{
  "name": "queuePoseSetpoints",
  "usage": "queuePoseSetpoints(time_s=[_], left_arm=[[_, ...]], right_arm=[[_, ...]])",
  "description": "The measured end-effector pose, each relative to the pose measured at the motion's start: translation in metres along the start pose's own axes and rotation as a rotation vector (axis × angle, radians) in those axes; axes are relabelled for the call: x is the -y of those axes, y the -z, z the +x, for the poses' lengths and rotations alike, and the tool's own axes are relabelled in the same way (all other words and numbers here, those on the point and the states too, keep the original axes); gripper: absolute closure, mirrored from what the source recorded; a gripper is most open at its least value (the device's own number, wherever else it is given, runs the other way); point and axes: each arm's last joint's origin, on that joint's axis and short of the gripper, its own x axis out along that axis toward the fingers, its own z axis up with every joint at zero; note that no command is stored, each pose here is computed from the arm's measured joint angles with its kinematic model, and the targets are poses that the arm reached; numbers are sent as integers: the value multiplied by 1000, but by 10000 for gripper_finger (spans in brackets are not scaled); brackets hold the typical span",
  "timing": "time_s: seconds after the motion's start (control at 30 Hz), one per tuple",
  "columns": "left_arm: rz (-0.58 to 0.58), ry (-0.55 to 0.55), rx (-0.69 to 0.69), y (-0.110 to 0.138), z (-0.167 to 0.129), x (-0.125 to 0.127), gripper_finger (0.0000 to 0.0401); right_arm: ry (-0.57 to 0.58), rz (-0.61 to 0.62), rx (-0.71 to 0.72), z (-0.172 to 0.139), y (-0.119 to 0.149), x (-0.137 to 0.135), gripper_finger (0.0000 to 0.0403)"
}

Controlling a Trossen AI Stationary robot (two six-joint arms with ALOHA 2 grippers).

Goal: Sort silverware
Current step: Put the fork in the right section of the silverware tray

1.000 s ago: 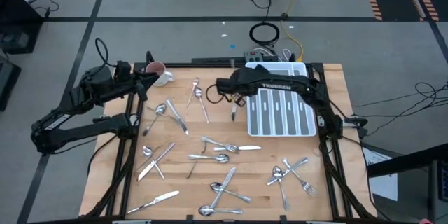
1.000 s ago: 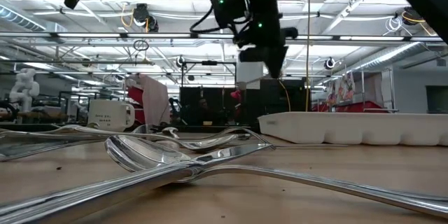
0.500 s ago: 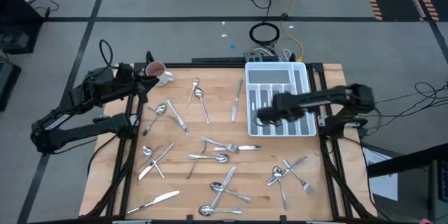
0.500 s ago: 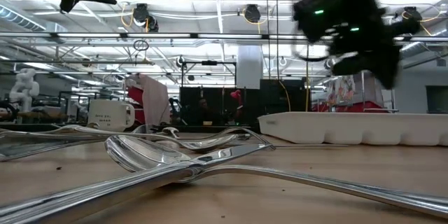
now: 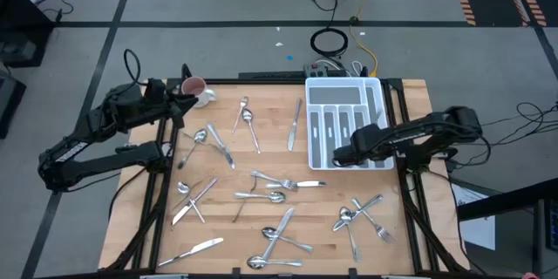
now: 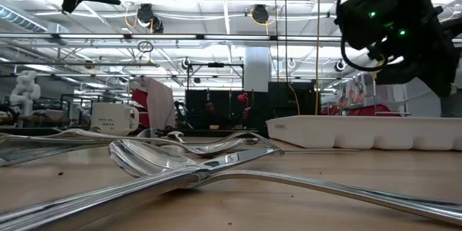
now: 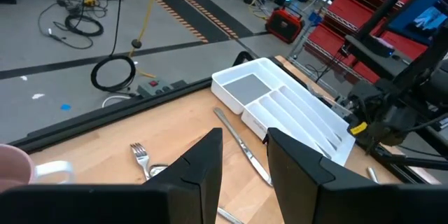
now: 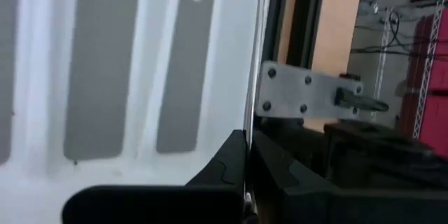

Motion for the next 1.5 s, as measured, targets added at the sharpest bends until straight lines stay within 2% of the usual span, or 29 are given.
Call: queuePoseSetpoints(time_s=[0.27, 0.47, 0.73, 0.93, 1.2, 1.5], left_arm=[[8, -2, -6, 1, 0, 0, 283], [11, -17, -38, 4, 0, -2, 283], [4, -23, -49, 5, 0, -2, 283], [2, -23, -48, 5, 0, -2, 283], [-24, -25, -46, 5, 0, -2, 283], [-24, -31, -44, 4, 0, -2, 283]], right_arm=[[88, -110, -11, 12, -8, -21, 403], [103, -172, -28, 21, -11, -38, 403], [155, -174, -9, 11, -15, -41, 403], [137, -134, 35, 3, -17, -38, 402], [204, -68, 41, 20, -11, -33, 402], [260, -100, -7, 37, 3, -28, 402]])
